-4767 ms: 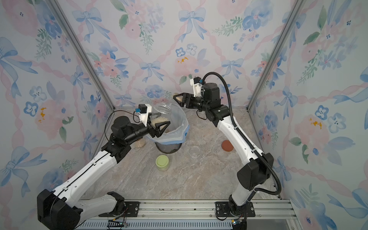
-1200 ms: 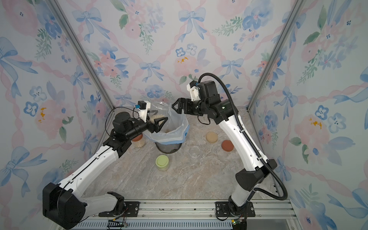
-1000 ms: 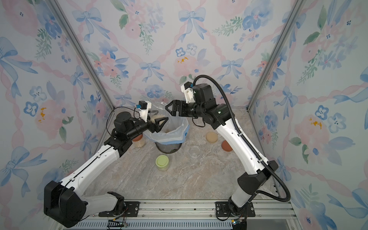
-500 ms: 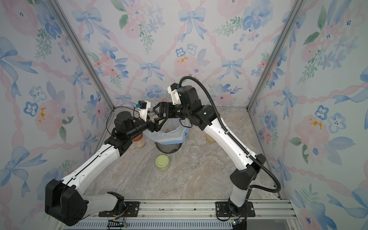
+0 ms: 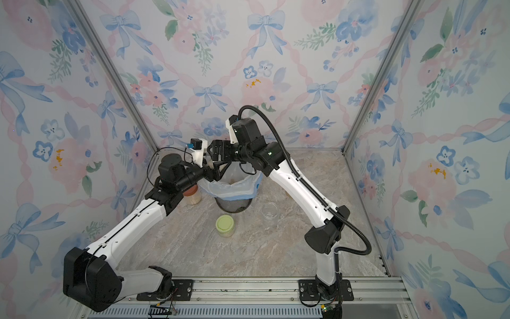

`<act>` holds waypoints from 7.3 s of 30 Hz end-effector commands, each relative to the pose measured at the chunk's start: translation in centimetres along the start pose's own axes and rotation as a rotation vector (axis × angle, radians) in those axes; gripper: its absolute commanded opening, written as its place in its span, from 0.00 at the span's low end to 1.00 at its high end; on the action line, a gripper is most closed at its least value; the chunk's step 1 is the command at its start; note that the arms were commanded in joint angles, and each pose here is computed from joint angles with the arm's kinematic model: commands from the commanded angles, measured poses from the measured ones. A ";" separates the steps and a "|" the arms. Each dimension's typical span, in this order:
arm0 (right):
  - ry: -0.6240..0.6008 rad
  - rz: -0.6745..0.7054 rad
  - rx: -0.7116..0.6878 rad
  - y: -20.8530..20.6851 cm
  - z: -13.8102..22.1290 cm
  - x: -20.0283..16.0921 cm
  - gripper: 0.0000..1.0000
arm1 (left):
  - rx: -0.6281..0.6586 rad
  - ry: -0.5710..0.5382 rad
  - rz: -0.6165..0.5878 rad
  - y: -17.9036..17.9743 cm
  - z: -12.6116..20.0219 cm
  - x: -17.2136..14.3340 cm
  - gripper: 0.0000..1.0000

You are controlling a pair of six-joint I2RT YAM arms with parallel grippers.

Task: Empty moldy rice from jars
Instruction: Pour the moldy rice from the jar into the trash bin.

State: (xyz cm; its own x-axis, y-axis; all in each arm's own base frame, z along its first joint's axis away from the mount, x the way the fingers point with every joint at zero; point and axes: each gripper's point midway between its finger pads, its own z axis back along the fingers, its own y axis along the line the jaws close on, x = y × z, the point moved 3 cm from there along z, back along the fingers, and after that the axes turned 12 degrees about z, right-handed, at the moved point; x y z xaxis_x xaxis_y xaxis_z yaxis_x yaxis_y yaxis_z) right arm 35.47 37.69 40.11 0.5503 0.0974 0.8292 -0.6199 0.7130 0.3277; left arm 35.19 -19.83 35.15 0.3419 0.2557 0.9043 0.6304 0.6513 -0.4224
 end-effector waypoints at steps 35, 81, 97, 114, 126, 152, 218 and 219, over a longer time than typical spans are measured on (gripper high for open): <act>-0.101 -0.376 0.247 1.5 4.4 5.8 0.00 | -0.090 -0.357 -0.039 -2.5 2.6 4.9 0.98; -0.066 -0.555 0.448 3.1 4.7 5.3 0.73 | -0.128 -0.690 0.060 -4.0 2.4 5.1 0.00; -0.044 -0.558 0.170 -4.2 6.0 2.3 0.97 | 0.006 -0.534 -0.037 -3.2 2.0 6.8 0.00; -0.033 -0.363 -0.033 -9.2 10.1 1.6 0.97 | 0.268 -0.013 0.054 -0.7 1.1 5.1 0.00; -0.030 -0.363 -0.057 -11.0 10.2 1.0 0.97 | 0.396 0.388 0.165 -1.2 -0.7 4.3 0.00; -0.020 -0.408 -0.037 -11.8 9.0 0.6 0.97 | 0.415 0.606 0.493 0.6 -4.2 2.7 0.00; -0.007 -0.437 -0.039 -12.2 10.0 -0.4 0.97 | 0.281 0.566 0.683 0.4 -3.3 1.4 0.00; -0.005 -0.436 -0.039 -12.1 10.0 -0.5 0.97 | 0.326 0.546 0.630 0.7 -3.3 1.5 0.00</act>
State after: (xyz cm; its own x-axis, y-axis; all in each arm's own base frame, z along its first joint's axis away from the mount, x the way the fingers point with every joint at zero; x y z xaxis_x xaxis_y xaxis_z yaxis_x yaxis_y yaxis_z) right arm 37.92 22.55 39.30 0.7640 -0.2236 0.6052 -0.2888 0.7203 0.6307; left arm 38.27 -21.84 33.85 0.9330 0.3148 0.1744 -0.0817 0.6572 -0.7493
